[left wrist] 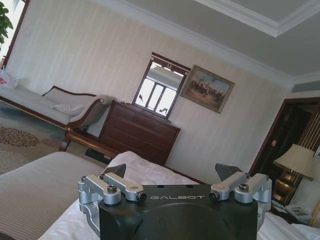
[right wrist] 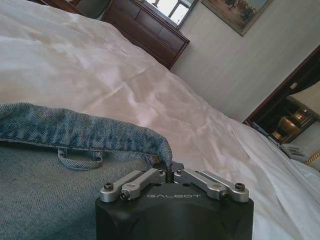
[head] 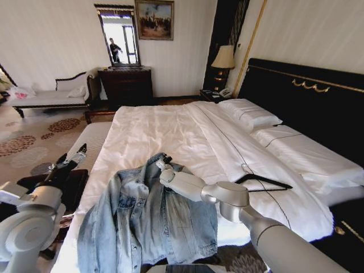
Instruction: Pick up the clothes from the bed and hang them on the clothes hanger.
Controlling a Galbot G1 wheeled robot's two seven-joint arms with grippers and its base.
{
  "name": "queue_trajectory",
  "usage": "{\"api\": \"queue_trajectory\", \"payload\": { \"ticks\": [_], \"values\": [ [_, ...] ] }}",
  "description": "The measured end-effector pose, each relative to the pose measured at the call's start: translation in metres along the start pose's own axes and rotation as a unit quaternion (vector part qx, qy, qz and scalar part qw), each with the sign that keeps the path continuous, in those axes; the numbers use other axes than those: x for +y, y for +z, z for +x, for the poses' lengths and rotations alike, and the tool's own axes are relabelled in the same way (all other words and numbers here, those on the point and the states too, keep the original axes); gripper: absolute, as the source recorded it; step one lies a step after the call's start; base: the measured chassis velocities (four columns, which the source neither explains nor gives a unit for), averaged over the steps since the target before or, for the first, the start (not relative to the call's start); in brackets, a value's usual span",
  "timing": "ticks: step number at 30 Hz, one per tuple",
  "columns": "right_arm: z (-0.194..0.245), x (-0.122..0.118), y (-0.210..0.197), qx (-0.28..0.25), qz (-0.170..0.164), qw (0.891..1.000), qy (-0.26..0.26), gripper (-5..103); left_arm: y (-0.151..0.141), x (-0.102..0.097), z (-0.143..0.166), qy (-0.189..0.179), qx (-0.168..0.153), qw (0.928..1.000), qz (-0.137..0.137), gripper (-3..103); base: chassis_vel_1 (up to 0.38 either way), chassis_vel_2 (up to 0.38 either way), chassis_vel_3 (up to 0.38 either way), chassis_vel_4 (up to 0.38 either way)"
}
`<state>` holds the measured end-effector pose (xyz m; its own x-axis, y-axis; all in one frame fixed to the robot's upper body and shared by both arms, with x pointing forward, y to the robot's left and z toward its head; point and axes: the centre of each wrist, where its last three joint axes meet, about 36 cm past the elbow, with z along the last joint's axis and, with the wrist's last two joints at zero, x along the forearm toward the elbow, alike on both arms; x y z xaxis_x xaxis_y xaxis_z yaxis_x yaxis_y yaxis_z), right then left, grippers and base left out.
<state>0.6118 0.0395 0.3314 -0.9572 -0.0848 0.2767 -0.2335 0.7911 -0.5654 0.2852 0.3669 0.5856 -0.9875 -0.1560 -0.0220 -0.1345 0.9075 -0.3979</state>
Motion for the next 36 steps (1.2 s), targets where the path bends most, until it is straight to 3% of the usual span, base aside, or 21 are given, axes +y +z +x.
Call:
{"api": "queue_trajectory", "payload": {
  "ticks": [6, 12, 14, 17, 19, 22, 23, 25, 26, 27, 28, 29, 31, 33, 35, 36],
  "values": [
    [-0.004, -0.005, 0.003, -0.002, -0.004, 1.0, 0.008, 2, 0.002, 0.001, 0.0, -0.001, 0.003, 1.0, -0.002, 100, 0.0, 0.0, 0.0, 0.0],
    [0.014, 0.009, -0.021, -0.051, -0.068, 0.994, -0.063, 2, 0.006, 0.005, 0.0, -0.005, 0.003, 0.9999, -0.012, 100, 0.0, 0.0, 0.0, 0.0],
    [0.018, 0.013, -0.024, -0.055, -0.072, 0.993, -0.071, -1, 0.007, 0.006, 0.0, -0.006, 0.003, 0.9999, -0.013, 100, 0.0, 0.0, 0.0, 0.0],
    [0.033, 0.025, -0.033, -0.063, -0.079, 0.992, -0.074, 15, 0.009, 0.009, 0.0, -0.01, 0.006, 0.9998, -0.014, 100, 0.0, 0.0, 0.0, 0.0],
    [0.037, 0.027, -0.036, -0.065, -0.079, 0.992, -0.07, 15, 0.01, 0.01, 0.0, -0.012, 0.007, 0.9998, -0.015, 100, 0.0, 0.0, 0.0, 0.0],
    [0.048, 0.029, -0.049, -0.072, -0.08, 0.993, -0.053, 31, 0.014, 0.015, -0.001, -0.017, 0.015, 0.9996, -0.015, 100, 0.0, 0.0, 0.0, 0.0],
    [0.048, 0.029, -0.049, -0.072, -0.08, 0.993, -0.053, 31, 0.014, 0.015, -0.001, -0.017, 0.015, 0.9996, -0.015, 100, 0.0, 0.0, 0.0, 0.0],
    [0.047, 0.013, -0.044, -0.074, -0.077, 0.994, -0.029, 41, 0.018, 0.019, -0.002, -0.021, 0.021, 0.9995, -0.013, 100, 0.0, 0.0, 0.0, 0.0],
    [0.047, 0.008, -0.041, -0.075, -0.075, 0.994, -0.022, 41, 0.019, 0.02, -0.002, -0.022, 0.023, 0.9994, -0.012, 100, 0.0, 0.0, 0.0, 0.0],
    [0.045, -0.008, -0.033, -0.08, -0.076, 0.994, -0.005, 52, 0.023, 0.022, -0.004, -0.022, 0.032, 0.9992, -0.009, 100, 0.0, 0.0, 0.0, 0.0],
    [0.045, -0.008, -0.033, -0.08, -0.076, 0.994, -0.005, 52, 0.023, 0.022, -0.004, -0.022, 0.032, 0.9992, -0.009, 100, 0.0, 0.0, 0.0, 0.0],
    [0.046, -0.016, -0.031, -0.088, -0.08, 0.993, 0.002, 52, 0.025, 0.024, -0.006, -0.02, 0.041, 0.9989, -0.004, 100, 0.0, 0.0, 0.0, 0.0],
    [0.047, -0.027, -0.029, -0.104, -0.09, 0.99, 0.012, 63, 0.03, 0.029, -0.01, -0.015, 0.062, 0.9979, 0.01, 100, 0.0, 0.0, 0.0, 0.0],
    [0.051, -0.033, -0.029, -0.118, -0.101, 0.988, 0.013, 63, 0.033, 0.032, -0.013, -0.012, 0.078, 0.9967, 0.02, 100, 0.0, 0.0, 0.0, 0.0],
    [0.061, -0.046, -0.03, -0.143, -0.131, 0.981, 0.006, 74, 0.041, 0.039, -0.023, -0.004, 0.117, 0.9921, 0.045, 100, 0.0, 0.0, 0.0, 0.0],
    [0.074, -0.055, -0.03, -0.158, -0.165, 0.973, -0.012, 80, 0.049, 0.041, -0.031, 0.009, 0.159, 0.9843, 0.076, 100, 0.0, 0.0, 0.0, 0.0]
  ]
}}
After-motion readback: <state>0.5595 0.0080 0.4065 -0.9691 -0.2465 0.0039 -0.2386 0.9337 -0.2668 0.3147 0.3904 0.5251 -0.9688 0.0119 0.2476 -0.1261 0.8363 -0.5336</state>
